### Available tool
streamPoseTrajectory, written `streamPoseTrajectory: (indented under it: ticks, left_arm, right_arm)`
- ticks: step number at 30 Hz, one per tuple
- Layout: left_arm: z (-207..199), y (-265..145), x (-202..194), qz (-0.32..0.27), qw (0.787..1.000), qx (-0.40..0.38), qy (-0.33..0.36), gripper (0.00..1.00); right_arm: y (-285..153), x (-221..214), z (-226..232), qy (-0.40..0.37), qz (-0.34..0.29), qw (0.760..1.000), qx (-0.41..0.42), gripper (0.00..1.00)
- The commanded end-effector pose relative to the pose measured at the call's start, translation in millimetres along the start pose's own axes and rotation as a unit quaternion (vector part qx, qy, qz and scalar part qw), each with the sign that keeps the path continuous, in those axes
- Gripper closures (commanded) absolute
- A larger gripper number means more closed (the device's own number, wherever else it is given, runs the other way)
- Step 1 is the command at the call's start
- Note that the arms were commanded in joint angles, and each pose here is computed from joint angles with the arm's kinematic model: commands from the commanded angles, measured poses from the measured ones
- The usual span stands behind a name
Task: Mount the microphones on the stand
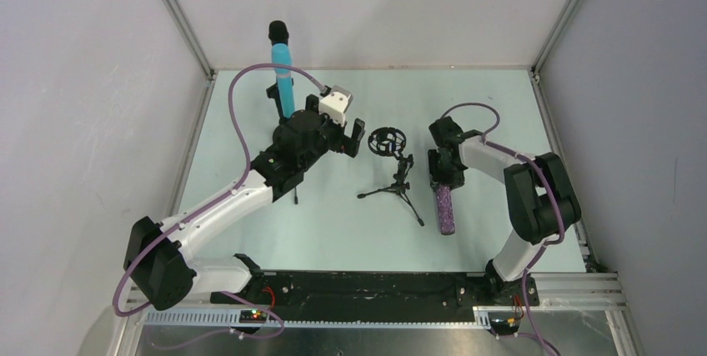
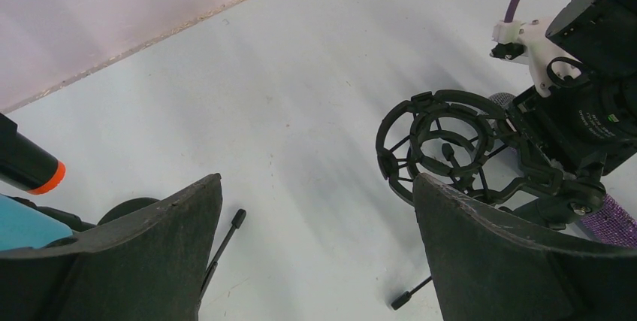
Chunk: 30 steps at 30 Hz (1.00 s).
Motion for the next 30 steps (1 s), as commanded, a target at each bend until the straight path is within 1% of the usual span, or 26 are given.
streamPoseTrajectory:
  ticks: [1,2,4,8,13,17,21,23,24,25,27,30]
  left_arm:
    - [5.3,-4.4,11.8,-0.026,0.999,0.017,-0.009,0.00]
    - [5.9,-4.5,12.0,-0.026,0.999,0.019,-0.009,0.00]
    - [5.8,-4.7,12.2,-0.026,0.999,0.019,-0.009,0.00]
    - [6.1,-4.4,11.5,-0.025,0.999,0.020,-0.008,0.00]
    - [5.8,-4.5,11.8,-0.025,0.999,0.020,-0.008,0.00]
    - [6.6,-4.9,12.4,-0.026,0.999,0.021,-0.008,0.00]
    - [6.9,-4.8,11.9,-0.026,0.999,0.021,-0.008,0.00]
    - [6.3,-4.7,12.1,-0.026,0.999,0.020,-0.008,0.00]
    - [6.0,-4.8,12.3,-0.026,0.999,0.019,-0.008,0.00]
    - [6.1,-4.9,12.1,-0.026,0.999,0.020,-0.008,0.00]
    - [6.4,-5.2,12.3,-0.026,0.999,0.020,-0.009,0.00]
    - [6.3,-5.2,12.3,-0.026,0.999,0.020,-0.009,0.00]
  right_arm:
    - [-7.1,13.0,3.3,-0.014,-0.022,1.000,0.001,0.62]
    - [-9.1,14.4,4.0,-0.014,-0.025,1.000,0.005,0.64]
    - [-16.0,18.1,8.0,-0.012,-0.034,0.999,0.025,0.72]
    - [-40.8,31.7,12.7,-0.009,-0.072,0.995,0.062,0.80]
    - [-76.9,48.9,14.0,-0.006,-0.134,0.986,0.101,0.84]
    - [-114.4,62.8,14.5,-0.004,-0.202,0.970,0.132,0.85]
    - [-158.6,72.8,14.3,-0.012,-0.281,0.944,0.171,0.86]
    - [-180.1,76.0,14.1,-0.017,-0.318,0.929,0.190,0.86]
    - [-195.0,78.2,14.1,-0.018,-0.343,0.917,0.203,0.87]
    - [-201.9,79.3,13.6,-0.019,-0.355,0.911,0.208,0.87]
    - [-228.3,79.1,15.4,-0.026,-0.391,0.887,0.243,0.89]
    - [-253.2,76.8,17.3,-0.032,-0.422,0.862,0.278,0.89]
Point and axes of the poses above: each gripper's point midway between its finger pads, its own y axis out along the fingers, its own z axis along the line the jaws close on, x = y × z, the point moved 5 cm from there along -y, back along the fingers, and after that the axes turned 12 degrees about y, right-handed, at the moved point
